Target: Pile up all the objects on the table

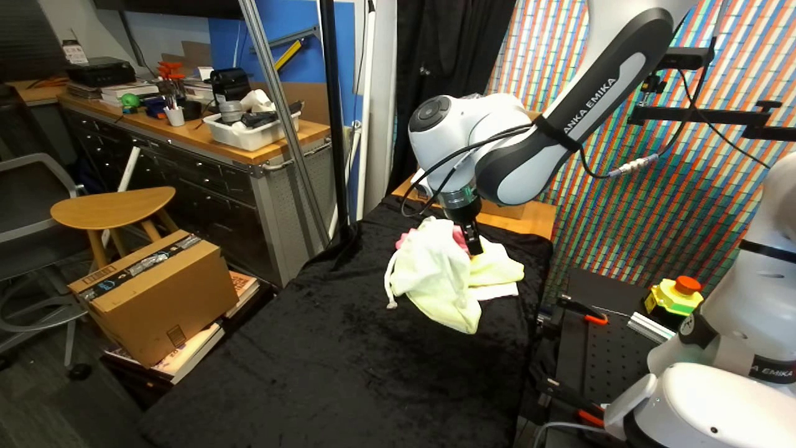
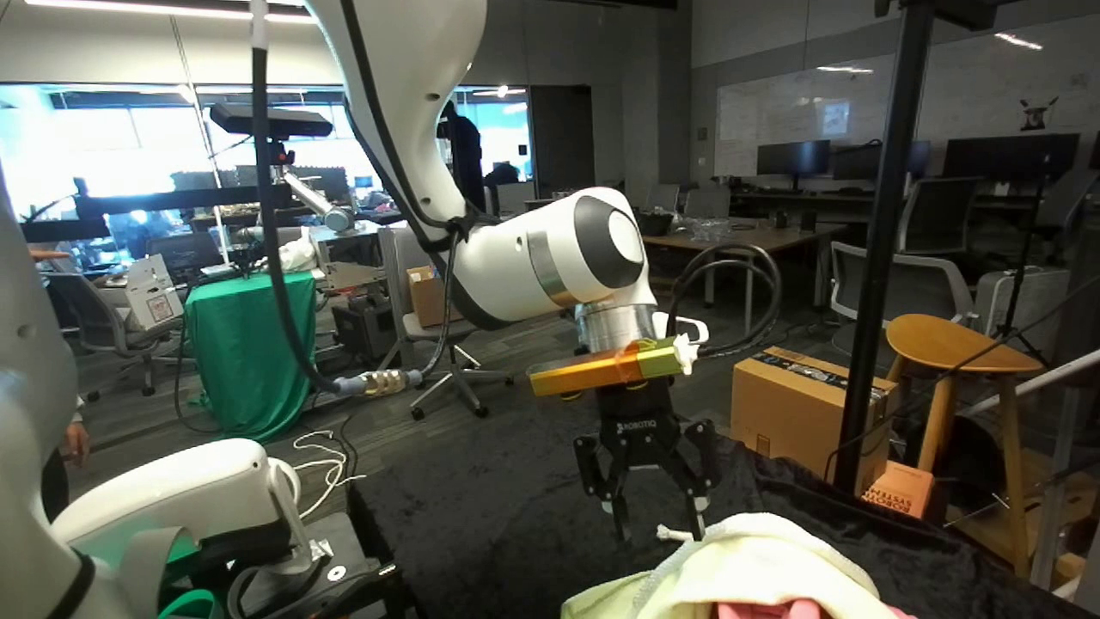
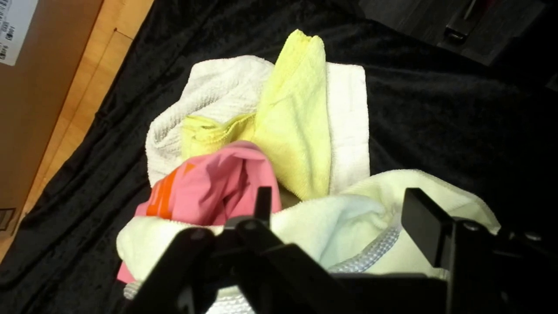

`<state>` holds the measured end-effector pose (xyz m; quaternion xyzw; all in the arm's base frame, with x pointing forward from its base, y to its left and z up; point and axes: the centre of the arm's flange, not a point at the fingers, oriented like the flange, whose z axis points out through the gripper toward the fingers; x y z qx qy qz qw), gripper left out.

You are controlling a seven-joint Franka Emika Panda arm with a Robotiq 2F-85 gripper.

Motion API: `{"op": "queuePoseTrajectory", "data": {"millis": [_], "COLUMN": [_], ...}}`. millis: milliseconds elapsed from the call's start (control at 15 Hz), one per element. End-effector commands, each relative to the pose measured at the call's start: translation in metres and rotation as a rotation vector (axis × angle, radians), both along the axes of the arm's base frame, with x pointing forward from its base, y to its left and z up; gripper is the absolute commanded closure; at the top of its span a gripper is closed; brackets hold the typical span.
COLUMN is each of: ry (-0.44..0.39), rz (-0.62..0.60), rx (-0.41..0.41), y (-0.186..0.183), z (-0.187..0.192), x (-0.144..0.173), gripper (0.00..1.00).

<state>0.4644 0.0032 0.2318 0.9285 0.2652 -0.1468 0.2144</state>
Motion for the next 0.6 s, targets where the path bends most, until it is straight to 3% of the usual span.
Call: {"op": "queuePoseTrajectory", "data": {"millis": [0,267,533], "ry": [0.012,0.040,0.054], "rz": [-0.005,-0.015,-0.035], "rx": [-0.011,0.021,0.104], "y": [-0.007,-0.008,-0.003], "z": [0.012,0.033,0.059], "x": [0.000,-0.022,-0.047], "gripper": [0.00,0.00,0.00]}}
